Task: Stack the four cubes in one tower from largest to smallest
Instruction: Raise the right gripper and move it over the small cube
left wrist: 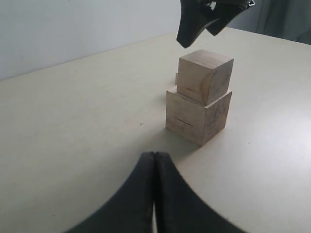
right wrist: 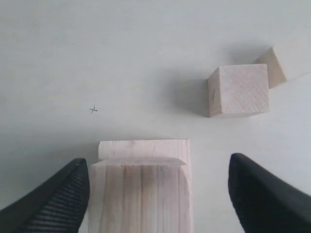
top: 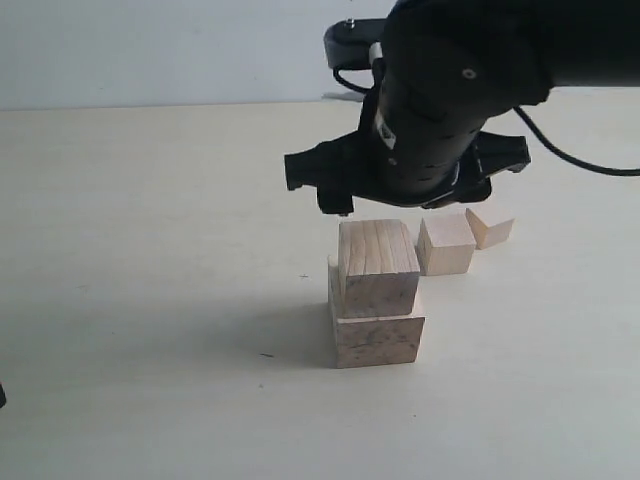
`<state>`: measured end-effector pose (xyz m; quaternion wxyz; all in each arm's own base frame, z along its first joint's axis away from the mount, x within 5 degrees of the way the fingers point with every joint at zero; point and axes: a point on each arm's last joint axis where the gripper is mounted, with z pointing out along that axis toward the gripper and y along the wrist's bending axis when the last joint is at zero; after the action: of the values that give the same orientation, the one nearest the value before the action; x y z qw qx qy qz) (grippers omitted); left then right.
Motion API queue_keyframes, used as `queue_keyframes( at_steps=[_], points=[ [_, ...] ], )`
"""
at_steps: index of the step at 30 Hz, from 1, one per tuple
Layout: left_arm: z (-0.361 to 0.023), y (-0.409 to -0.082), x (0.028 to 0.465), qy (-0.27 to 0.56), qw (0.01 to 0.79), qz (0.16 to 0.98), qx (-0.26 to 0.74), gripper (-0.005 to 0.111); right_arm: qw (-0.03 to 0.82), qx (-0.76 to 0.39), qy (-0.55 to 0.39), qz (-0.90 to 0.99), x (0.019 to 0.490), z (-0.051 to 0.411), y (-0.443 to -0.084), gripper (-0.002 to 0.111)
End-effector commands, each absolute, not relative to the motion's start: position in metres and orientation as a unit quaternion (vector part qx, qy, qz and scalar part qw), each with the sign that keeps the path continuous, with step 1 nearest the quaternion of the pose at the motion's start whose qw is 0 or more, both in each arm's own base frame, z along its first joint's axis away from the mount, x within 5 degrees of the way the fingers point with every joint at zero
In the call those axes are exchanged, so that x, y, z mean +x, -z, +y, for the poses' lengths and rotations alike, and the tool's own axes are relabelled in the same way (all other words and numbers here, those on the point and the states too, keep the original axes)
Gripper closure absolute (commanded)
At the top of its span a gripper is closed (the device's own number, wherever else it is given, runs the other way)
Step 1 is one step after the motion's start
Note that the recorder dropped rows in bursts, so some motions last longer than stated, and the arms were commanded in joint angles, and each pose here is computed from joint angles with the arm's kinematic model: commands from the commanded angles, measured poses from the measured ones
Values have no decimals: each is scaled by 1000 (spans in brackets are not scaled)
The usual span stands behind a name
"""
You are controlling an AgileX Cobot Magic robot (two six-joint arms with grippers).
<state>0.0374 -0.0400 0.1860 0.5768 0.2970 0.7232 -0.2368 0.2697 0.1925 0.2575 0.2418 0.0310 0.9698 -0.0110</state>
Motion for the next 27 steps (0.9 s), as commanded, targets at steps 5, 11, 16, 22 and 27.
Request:
queue_keyframes(
  at_steps=[5,11,16,22,27],
  points=[
    [-40,-185,37,238,578,722,296,107,317,2,2,948,250,169,-315,34],
    [-40,-185,37,238,578,722,296,107,302,15,-9,953,257,133,-327,34],
    [-40,-185,37,238,578,722,296,107,235,-1,-21,972,279,109,-306,34],
    [-40,-185,37,238,578,722,296,107,165,14,5,986,308,95,-260,34],
    [-40,-185,37,238,578,722,296,107,141,18,11,990,330,97,-220,34]
  ],
)
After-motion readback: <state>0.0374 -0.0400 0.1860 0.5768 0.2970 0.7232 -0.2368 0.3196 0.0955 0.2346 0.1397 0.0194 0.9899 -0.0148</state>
